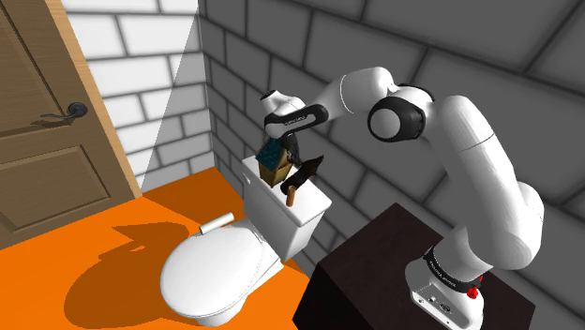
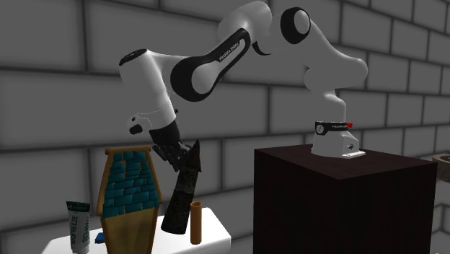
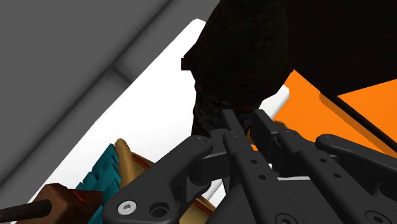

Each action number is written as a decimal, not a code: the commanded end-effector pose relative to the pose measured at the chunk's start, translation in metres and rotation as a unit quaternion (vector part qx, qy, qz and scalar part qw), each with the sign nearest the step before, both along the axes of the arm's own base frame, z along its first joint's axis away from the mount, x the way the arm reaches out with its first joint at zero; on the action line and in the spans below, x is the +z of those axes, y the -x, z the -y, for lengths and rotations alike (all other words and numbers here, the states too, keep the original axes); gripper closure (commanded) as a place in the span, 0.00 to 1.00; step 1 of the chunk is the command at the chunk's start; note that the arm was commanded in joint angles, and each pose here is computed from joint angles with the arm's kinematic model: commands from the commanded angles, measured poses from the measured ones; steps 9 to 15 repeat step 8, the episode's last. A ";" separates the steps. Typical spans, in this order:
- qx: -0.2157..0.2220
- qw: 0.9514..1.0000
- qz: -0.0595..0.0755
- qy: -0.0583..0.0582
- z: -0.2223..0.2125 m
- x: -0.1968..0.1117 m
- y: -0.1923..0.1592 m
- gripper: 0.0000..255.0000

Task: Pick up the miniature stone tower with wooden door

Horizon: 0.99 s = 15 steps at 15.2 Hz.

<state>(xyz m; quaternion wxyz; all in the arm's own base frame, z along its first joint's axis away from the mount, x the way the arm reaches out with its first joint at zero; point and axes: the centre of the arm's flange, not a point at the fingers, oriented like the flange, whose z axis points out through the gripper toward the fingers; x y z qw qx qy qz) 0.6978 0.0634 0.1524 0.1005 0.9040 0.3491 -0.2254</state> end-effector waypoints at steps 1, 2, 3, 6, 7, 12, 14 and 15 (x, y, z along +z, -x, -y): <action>0.000 1.000 0.001 0.000 0.000 0.012 0.000 1.00; 0.000 1.000 0.001 0.000 0.000 0.017 0.000 1.00; 0.000 1.000 0.001 0.000 0.000 0.023 0.000 1.00; 0.000 1.000 0.001 0.000 0.000 0.039 0.000 1.00; 0.000 1.000 0.001 0.000 0.000 0.039 0.000 1.00; 0.000 1.000 0.001 0.000 0.000 0.039 0.000 1.00; 0.000 1.000 0.001 0.000 0.000 0.039 0.000 1.00; 0.000 1.000 0.001 0.000 0.000 0.039 0.000 1.00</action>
